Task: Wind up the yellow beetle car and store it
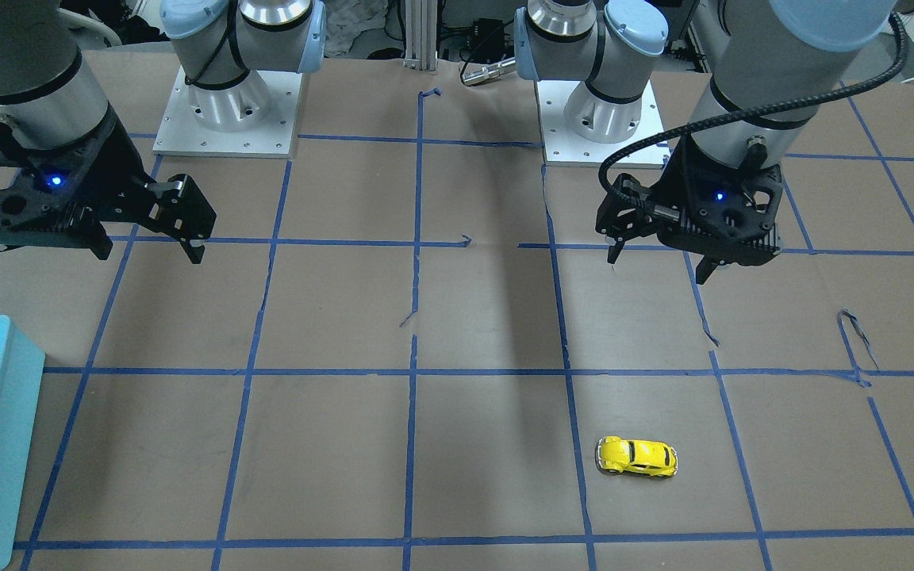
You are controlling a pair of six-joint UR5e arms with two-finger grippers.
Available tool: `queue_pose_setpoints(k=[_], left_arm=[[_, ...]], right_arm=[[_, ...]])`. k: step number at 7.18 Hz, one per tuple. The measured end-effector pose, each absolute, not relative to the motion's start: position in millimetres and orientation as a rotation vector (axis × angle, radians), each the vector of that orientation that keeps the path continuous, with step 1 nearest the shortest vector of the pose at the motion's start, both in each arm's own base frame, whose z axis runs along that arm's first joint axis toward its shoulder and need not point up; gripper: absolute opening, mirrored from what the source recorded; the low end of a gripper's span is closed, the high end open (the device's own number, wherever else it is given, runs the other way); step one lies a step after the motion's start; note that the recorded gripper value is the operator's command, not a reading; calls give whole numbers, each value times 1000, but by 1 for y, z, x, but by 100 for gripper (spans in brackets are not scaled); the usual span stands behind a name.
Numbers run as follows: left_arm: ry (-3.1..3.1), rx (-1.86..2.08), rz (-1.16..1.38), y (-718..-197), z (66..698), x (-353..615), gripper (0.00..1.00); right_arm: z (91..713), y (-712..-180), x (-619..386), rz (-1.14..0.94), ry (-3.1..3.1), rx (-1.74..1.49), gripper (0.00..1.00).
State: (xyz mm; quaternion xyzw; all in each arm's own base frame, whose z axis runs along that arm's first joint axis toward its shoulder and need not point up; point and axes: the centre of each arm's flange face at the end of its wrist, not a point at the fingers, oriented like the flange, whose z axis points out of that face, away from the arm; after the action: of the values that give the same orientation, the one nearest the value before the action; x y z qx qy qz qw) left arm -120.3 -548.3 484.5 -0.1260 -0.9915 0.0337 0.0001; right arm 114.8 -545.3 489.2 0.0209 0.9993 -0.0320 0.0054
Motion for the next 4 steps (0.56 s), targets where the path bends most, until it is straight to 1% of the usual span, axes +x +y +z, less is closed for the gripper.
queue_pose_setpoints(k=[4], left_arm=[[-3113, -390, 74, -546, 480, -117, 100]], right_arm=[[486, -547, 114, -94, 3129, 53, 100]])
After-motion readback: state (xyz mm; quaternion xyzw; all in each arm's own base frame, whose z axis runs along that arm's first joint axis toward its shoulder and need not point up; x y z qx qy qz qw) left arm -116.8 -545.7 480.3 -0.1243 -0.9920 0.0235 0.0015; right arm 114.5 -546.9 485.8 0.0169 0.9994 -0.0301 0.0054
